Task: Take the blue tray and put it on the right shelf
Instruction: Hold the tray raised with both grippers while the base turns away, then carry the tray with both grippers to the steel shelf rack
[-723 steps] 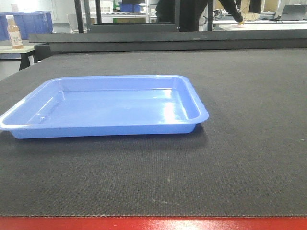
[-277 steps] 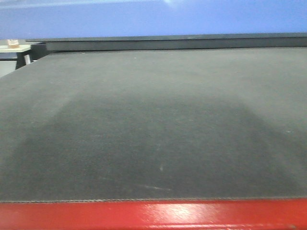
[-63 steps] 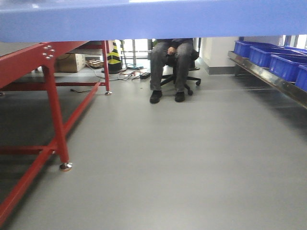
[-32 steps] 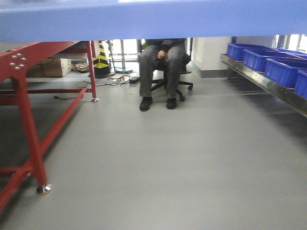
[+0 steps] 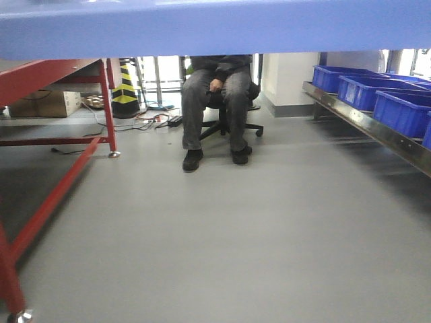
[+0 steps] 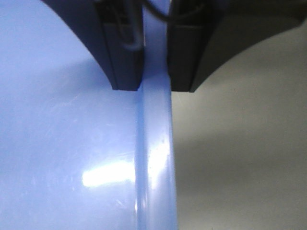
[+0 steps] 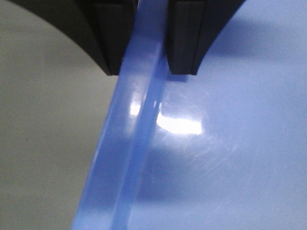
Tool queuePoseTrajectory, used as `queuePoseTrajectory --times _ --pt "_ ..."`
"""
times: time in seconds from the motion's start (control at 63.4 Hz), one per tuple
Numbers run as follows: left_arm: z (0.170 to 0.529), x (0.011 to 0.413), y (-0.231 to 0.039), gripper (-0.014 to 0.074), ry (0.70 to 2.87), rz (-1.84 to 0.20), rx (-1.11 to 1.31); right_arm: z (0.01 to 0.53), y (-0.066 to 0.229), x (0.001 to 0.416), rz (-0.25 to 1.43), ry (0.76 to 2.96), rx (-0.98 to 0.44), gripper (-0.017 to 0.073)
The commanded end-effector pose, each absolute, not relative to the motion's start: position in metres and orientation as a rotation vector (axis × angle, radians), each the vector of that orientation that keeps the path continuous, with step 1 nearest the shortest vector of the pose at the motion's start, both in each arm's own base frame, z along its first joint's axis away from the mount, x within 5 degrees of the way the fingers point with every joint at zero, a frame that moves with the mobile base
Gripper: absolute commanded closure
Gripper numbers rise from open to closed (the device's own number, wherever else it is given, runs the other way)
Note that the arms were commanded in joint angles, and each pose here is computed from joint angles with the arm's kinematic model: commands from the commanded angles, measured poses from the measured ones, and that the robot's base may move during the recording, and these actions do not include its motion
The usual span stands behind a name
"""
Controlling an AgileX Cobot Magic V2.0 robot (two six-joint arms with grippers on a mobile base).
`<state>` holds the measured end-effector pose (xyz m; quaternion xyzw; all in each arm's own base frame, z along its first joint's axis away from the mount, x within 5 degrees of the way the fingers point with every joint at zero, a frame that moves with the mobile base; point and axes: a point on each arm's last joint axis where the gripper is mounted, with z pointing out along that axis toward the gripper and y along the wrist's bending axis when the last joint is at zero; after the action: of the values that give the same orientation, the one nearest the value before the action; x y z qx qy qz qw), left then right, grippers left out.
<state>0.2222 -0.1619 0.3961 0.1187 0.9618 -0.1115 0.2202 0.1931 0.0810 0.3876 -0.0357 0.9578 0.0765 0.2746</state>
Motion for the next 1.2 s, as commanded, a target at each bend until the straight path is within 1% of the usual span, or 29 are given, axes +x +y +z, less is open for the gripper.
queuePoseTrajectory --times 0.0,1.183 --pt "0.4108 0.2074 -0.1563 0.0642 2.667 -0.327 0.376 0.4025 0.0784 0.1927 0.208 2.475 -0.135 0.0536" --pt "0.4108 0.2069 -0.1569 0.0642 2.67 -0.338 0.377 0.4026 0.0785 0.1927 0.208 2.475 -0.135 0.0536"
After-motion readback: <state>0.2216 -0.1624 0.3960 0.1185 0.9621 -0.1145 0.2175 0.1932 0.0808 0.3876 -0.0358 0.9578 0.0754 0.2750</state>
